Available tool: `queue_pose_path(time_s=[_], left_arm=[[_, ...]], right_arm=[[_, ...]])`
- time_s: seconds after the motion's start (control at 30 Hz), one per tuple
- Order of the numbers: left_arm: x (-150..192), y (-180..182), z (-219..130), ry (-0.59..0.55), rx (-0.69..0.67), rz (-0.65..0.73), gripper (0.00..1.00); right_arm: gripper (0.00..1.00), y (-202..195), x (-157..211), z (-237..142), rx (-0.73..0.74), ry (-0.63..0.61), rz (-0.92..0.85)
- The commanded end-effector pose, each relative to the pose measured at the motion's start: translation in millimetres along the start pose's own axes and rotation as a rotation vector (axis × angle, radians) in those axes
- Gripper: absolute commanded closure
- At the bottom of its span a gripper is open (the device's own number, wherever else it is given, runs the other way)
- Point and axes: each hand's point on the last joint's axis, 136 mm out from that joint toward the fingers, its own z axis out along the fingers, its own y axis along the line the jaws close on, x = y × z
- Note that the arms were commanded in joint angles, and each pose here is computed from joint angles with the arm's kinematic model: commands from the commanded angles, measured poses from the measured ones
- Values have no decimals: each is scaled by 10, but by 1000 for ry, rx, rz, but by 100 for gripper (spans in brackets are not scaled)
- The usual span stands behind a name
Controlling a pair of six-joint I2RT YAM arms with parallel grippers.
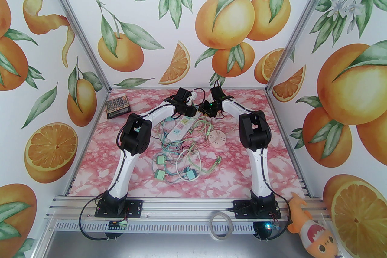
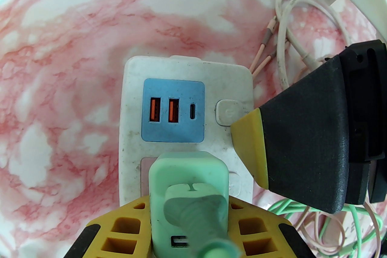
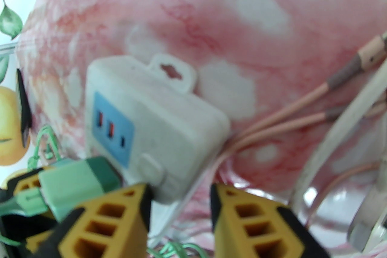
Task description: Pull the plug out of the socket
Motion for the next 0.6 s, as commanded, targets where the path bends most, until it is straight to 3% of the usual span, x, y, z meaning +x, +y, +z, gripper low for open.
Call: queue_pose_path(time_s=[0.0,0.17,0.4,0.57], left_arm=[[-416,-323,-349,-109,138,-34,83],[-426,-342,-356,-115,134,-27,83],[-340,-349,-385,-121,-46,143,84],[-266,-373,-372,-115,-65,161,85]], right_arm=[[64,-376,308,147,136,106,8],[66,-493,398,137,177,126,-2],[67,-535,421,123,204,127,-8],[67,-541,433,129,209,132,-5]])
